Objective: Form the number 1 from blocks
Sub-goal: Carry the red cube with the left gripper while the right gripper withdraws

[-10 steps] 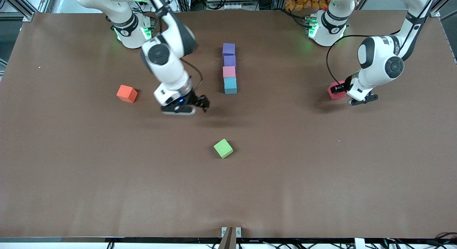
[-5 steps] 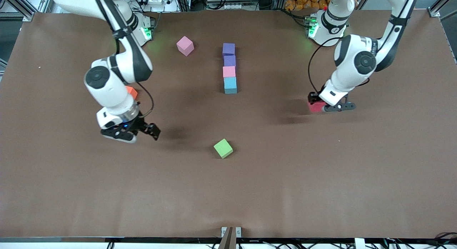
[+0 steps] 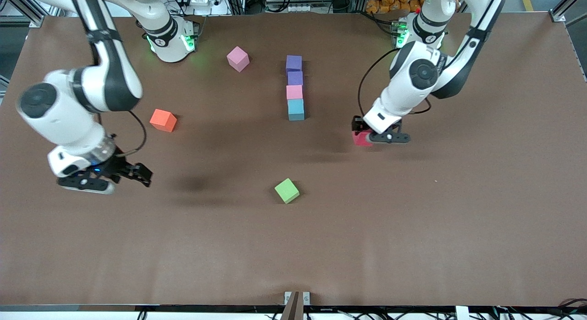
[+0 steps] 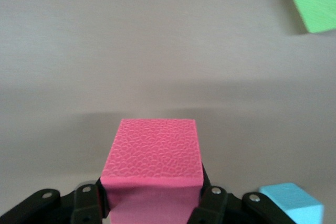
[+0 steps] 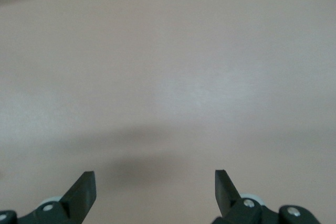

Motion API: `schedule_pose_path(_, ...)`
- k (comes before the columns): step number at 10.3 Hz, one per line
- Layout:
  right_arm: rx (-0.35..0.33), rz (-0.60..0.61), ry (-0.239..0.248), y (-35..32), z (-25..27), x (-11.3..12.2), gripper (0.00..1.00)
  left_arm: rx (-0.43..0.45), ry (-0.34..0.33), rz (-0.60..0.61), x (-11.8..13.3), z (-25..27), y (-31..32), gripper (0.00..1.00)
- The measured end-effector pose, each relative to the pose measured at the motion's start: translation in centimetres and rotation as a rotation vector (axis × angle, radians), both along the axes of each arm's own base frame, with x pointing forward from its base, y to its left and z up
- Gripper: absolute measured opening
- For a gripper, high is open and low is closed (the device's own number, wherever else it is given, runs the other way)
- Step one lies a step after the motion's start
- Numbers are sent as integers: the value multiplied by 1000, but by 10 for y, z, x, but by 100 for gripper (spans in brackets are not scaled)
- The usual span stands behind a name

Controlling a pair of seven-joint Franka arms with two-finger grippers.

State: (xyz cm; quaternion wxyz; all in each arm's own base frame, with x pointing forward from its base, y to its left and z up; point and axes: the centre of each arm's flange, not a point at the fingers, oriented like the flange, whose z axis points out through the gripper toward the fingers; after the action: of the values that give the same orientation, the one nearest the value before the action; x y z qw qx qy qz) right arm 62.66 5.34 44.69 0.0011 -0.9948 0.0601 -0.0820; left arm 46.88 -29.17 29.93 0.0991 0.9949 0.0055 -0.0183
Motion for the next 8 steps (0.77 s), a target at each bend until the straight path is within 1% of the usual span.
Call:
schedule_pose_path(1,-4,5,26,-8,34,1,100,-13,14,3,4,-7,-20,60)
schedule_pose_path(2,-7,11,35,-14,63,2,100,-19,31,7,8,-15,-40,60)
schedule_pose_path(4,-10,29,4,-25,99,3,100,-8,73,-9,12,-36,-79,60)
schedule_pose_path(6,-15,44,-27,-36,123,-2,100,23,108,-36,22,-49,-103,60)
schedule_pose_path(7,-16,46,-32,-42,134,-8,100,40,129,-54,22,-52,-115,60)
schedule_pose_path(8,-16,43,-22,-46,143,-15,100,61,148,-68,19,-55,-129,60)
